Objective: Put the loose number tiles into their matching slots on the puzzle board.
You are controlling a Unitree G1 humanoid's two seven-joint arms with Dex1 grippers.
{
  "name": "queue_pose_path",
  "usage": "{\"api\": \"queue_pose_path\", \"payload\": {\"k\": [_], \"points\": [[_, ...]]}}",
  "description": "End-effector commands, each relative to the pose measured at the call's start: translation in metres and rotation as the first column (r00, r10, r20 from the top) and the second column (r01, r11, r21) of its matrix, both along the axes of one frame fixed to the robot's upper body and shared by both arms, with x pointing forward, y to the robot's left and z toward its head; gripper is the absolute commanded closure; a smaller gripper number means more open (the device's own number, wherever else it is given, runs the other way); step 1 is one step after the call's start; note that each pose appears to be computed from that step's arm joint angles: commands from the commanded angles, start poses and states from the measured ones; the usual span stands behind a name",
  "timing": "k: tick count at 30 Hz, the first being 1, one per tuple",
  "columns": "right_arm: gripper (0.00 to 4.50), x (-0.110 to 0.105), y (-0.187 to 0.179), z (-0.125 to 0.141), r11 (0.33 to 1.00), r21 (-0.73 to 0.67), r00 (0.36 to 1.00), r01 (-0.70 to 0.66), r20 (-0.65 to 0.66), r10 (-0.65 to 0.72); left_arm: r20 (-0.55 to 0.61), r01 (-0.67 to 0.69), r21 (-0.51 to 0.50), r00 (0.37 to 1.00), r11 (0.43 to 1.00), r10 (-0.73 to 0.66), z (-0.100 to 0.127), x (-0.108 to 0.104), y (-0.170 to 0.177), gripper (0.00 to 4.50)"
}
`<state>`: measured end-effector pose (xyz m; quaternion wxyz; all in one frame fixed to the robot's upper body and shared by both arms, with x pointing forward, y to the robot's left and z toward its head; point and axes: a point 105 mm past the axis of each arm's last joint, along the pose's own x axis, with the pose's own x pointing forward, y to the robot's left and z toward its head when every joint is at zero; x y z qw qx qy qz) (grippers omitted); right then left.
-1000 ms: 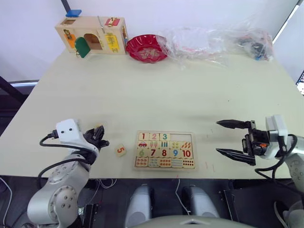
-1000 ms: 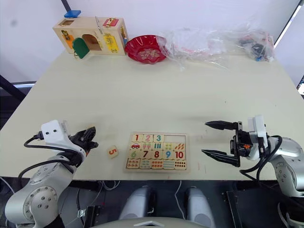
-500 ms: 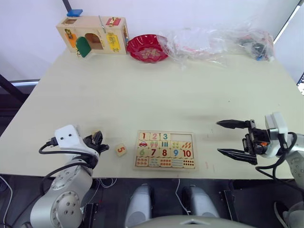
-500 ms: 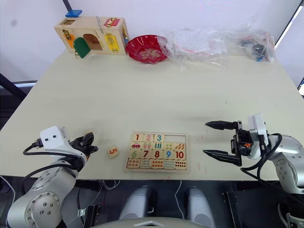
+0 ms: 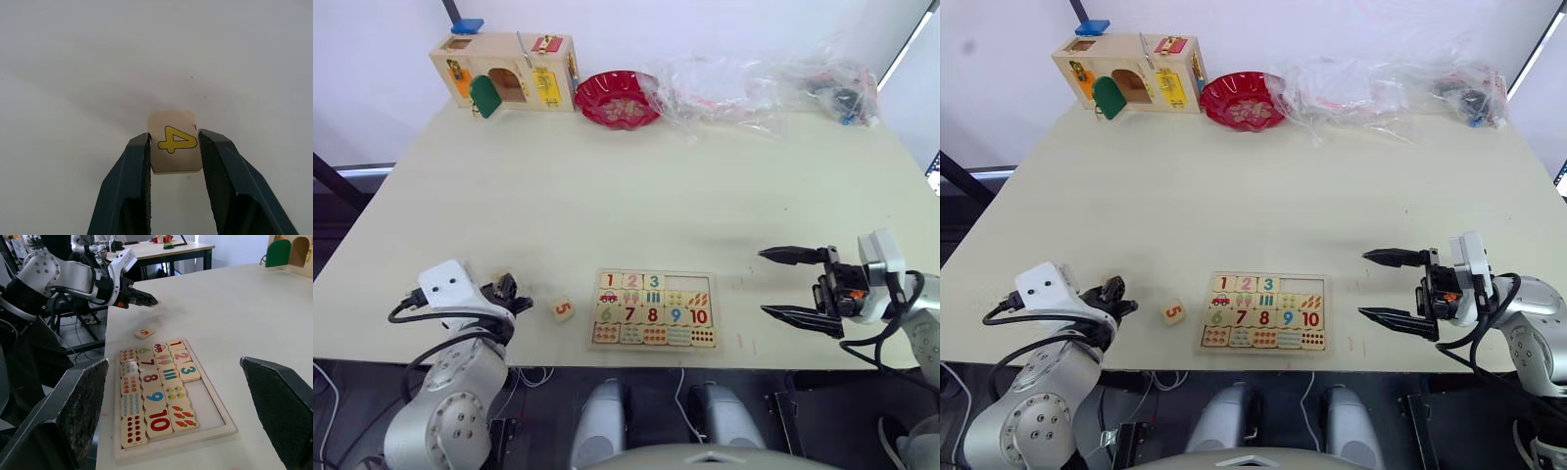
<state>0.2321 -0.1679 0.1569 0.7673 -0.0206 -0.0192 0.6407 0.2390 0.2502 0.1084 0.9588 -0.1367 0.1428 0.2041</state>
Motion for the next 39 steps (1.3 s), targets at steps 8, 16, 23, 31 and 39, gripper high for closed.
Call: {"api": "queue_pose_path", "payload": {"k": [8, 16, 23, 31, 39], "points": [[0.0, -0.001, 0.0, 0.014, 0.999, -0.013, 0.999, -0.047, 0.026, 0.047, 0.039, -0.094, -0.026, 0.995, 0.995, 0.095, 0.012, 0.003, -0.009, 3.54], [0.0, -0.003, -0.001, 0.015, 0.998, -0.019, 0.998, -0.052, 0.017, 0.052, 0.006, -0.107, -0.062, 0.994, 0.992, 0.107, 0.004, 0.001, -0.015, 3.54], [0.0, -0.003, 0.0, 0.014, 0.998, -0.019, 0.998, -0.056, 0.01, 0.056, -0.014, -0.085, -0.075, 0.996, 0.994, 0.084, 0.0, 0.002, -0.018, 3.54], [0.0, -0.005, 0.001, 0.013, 0.999, -0.014, 0.999, -0.051, 0.009, 0.051, -0.033, -0.058, -0.079, 0.998, 0.995, 0.055, -0.002, 0.003, -0.022, 3.54], [0.0, -0.007, 0.001, 0.013, 0.999, -0.013, 0.999, -0.046, 0.009, 0.046, -0.037, -0.037, -0.079, 0.999, 0.996, 0.034, -0.004, 0.004, -0.023, 3.54]]}}
